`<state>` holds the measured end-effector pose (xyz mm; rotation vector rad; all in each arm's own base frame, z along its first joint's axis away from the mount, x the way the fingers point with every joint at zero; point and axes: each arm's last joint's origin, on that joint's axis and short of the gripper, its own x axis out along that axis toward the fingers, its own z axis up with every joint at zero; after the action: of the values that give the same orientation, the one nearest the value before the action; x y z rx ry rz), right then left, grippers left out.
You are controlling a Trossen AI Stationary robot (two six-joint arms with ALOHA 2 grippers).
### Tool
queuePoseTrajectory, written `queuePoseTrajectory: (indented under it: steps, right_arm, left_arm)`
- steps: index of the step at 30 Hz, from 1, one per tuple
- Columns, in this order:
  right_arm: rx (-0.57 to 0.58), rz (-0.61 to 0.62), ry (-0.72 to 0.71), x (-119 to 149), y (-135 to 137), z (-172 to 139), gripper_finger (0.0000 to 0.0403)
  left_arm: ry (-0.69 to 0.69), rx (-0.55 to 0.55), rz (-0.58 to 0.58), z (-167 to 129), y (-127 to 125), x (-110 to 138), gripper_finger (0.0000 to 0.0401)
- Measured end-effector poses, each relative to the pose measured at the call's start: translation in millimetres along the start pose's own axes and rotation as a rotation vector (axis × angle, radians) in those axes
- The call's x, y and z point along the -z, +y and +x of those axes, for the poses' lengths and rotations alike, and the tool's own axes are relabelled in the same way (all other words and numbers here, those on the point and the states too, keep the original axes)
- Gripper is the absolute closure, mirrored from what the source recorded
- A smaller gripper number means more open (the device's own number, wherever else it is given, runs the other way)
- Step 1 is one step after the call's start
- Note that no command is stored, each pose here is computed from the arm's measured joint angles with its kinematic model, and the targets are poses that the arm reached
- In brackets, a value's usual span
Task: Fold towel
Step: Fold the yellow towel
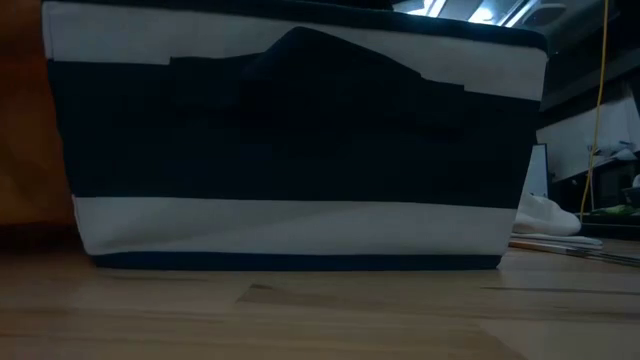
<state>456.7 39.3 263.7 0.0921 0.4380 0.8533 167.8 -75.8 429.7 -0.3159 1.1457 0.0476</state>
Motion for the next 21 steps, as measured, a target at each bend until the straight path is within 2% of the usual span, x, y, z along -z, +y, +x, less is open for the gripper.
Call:
queuePoseTrajectory:
  steps: [3, 5, 9, 15, 21]
  right_arm:
    - [0.0, 0.012, 0.012, 5, -3, 4, 0.0226]
    - [0.026, 0.026, 0.028, 9, -5, 5, 0.0226]
    - [0.223, 0.015, 0.047, 11, -13, 6, 0.0226]
    - [0.471, -0.071, 0.078, 10, -21, 2, 0.0226]
    - [0.512, -0.06, 0.102, 18, -27, 8, 0.0226]
  left_arm:
    - [-0.02, 0.017, -0.024, -8, 4, 5, 0.0401]
    - [-0.007, 0.058, -0.109, -13, 6, 8, 0.0401]
    - [0.1, 0.171, -0.301, -17, 3, 14, 0.0401]
    - [0.181, 0.204, -0.382, -14, -8, 19, 0.0401]
    - [0.222, 0.193, -0.457, -8, -20, 20, 0.0401]
